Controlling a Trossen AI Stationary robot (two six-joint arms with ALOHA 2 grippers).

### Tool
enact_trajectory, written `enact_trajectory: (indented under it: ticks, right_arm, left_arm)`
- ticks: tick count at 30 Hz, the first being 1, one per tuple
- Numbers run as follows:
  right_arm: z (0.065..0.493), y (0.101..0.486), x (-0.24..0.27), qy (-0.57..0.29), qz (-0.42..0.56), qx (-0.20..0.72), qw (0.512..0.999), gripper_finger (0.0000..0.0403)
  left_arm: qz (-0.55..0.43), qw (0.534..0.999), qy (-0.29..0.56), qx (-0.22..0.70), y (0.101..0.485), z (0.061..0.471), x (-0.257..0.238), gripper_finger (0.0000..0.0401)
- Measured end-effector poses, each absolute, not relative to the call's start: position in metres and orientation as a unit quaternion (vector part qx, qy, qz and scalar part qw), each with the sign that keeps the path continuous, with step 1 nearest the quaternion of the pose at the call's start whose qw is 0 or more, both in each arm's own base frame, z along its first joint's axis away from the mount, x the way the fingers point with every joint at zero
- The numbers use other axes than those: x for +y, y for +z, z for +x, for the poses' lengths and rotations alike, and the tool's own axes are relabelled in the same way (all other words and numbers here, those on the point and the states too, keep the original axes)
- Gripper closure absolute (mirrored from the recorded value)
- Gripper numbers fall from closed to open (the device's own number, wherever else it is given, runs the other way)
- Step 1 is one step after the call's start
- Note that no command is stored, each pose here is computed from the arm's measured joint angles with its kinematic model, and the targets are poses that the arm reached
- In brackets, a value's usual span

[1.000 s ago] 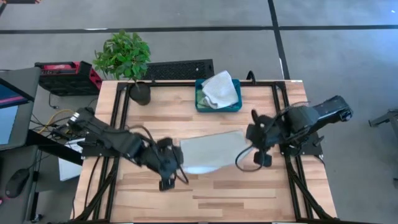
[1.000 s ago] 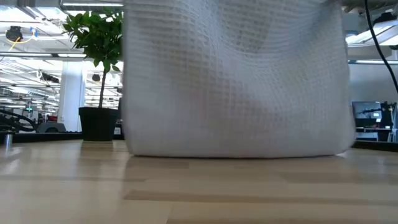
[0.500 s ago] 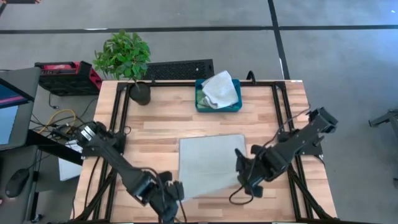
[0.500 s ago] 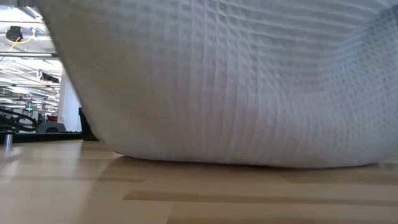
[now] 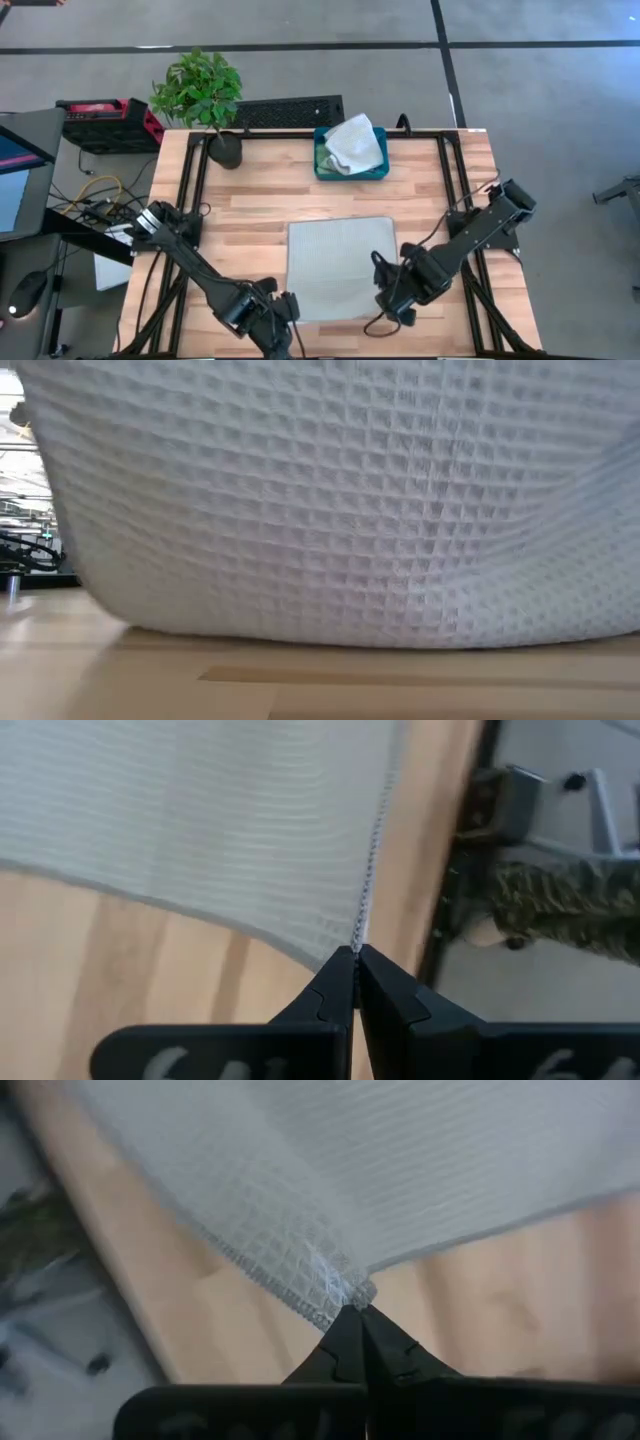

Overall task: Fold microfiber towels
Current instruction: Fold the gray towel

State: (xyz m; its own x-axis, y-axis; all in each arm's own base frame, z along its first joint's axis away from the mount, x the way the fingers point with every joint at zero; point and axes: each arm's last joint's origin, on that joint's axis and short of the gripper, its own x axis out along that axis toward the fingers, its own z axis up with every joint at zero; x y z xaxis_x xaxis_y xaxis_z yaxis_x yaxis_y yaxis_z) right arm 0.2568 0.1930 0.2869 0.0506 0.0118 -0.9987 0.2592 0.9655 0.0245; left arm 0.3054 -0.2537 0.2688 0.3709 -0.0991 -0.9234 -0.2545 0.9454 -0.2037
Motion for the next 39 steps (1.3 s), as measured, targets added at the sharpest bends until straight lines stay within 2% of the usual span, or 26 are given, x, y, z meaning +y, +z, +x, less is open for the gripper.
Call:
enact_trajectory:
  ticks: [8,16,27,33,39]
  right_arm:
    - [0.262,0.287,0.16,-0.174,0.073,0.693,0.696,0.0399]
    - [0.265,0.248,0.125,-0.209,0.053,0.729,0.65,0.0399]
    - [0.27,0.229,0.085,-0.245,0.014,0.737,0.63,0.0399]
    - [0.27,0.22,0.068,-0.234,-0.002,0.757,0.61,0.0398]
    - [0.273,0.22,0.058,-0.234,0.009,0.756,0.611,0.0392]
  left_arm:
    - [-0.141,0.78,0.169,0.586,0.261,0.311,-0.219,0.0401]
    - [-0.117,0.752,0.239,0.603,0.26,0.325,-0.174,0.0401]
    - [-0.105,0.742,0.252,0.613,0.26,0.347,-0.123,0.0401]
    - [-0.117,0.732,0.263,0.617,0.26,0.353,-0.103,0.0401]
    - [-0.129,0.727,0.273,0.617,0.26,0.356,-0.092,0.0401]
